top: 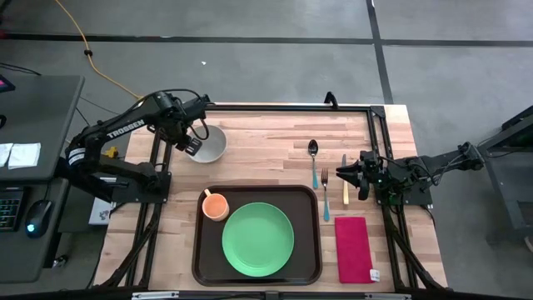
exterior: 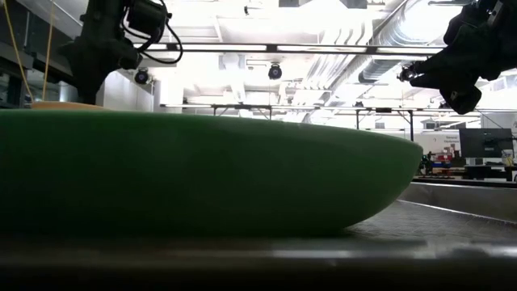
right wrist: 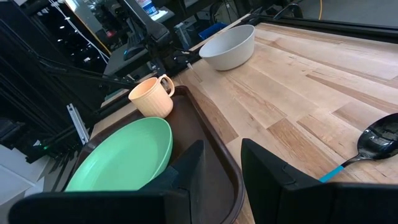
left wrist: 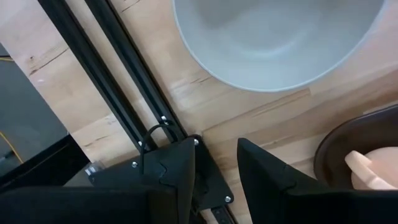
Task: Set up tray
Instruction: Put the gray bowl on top of the green plate on the brown serving tray
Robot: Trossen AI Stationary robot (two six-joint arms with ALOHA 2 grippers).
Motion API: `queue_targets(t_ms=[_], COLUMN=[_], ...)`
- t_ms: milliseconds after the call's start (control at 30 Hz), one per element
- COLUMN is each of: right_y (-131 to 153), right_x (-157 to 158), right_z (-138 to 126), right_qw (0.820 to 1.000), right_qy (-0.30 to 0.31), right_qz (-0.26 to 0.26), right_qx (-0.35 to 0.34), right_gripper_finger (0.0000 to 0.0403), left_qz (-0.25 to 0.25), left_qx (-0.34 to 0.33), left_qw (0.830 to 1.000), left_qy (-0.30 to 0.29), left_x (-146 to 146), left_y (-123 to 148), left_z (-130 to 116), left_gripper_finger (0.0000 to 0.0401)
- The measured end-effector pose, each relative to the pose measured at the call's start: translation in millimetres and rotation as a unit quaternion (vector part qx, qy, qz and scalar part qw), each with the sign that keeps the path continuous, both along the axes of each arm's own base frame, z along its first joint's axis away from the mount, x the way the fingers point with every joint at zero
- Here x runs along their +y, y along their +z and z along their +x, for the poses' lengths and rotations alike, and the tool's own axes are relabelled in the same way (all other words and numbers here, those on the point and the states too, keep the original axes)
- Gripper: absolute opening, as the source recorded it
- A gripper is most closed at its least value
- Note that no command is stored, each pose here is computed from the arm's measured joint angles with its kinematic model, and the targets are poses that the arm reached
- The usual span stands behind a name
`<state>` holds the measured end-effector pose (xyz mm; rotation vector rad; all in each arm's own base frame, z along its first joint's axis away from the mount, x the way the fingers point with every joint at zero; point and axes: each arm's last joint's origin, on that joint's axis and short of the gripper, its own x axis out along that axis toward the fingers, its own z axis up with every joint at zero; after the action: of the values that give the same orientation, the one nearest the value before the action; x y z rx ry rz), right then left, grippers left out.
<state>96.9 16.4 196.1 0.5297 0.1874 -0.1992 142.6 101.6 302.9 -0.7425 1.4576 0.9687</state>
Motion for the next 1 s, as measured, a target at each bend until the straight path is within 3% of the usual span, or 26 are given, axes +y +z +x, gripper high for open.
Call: queue_targets(t_ms=[800,1000], right_y=[0.0,0.0], right_x=[0.0,0.0], right_z=[0.0,0.0], right_qw=[1.0,1.0], right_qy=[0.0,0.0], right_qz=[0.0,0.0], right_qx=[0.0,0.0], right_gripper_finger=[0.0083,0.0083], left_qz=[0.049,0.036], left_qx=[-0.005,-0.01], left_qw=[0.998,0.998], left_qy=[0.04,0.052], left_x=[4.3,4.7], left_y=[0.2,-19.0], left_z=[2.6,4.7], left_gripper_finger=[0.015,0.015])
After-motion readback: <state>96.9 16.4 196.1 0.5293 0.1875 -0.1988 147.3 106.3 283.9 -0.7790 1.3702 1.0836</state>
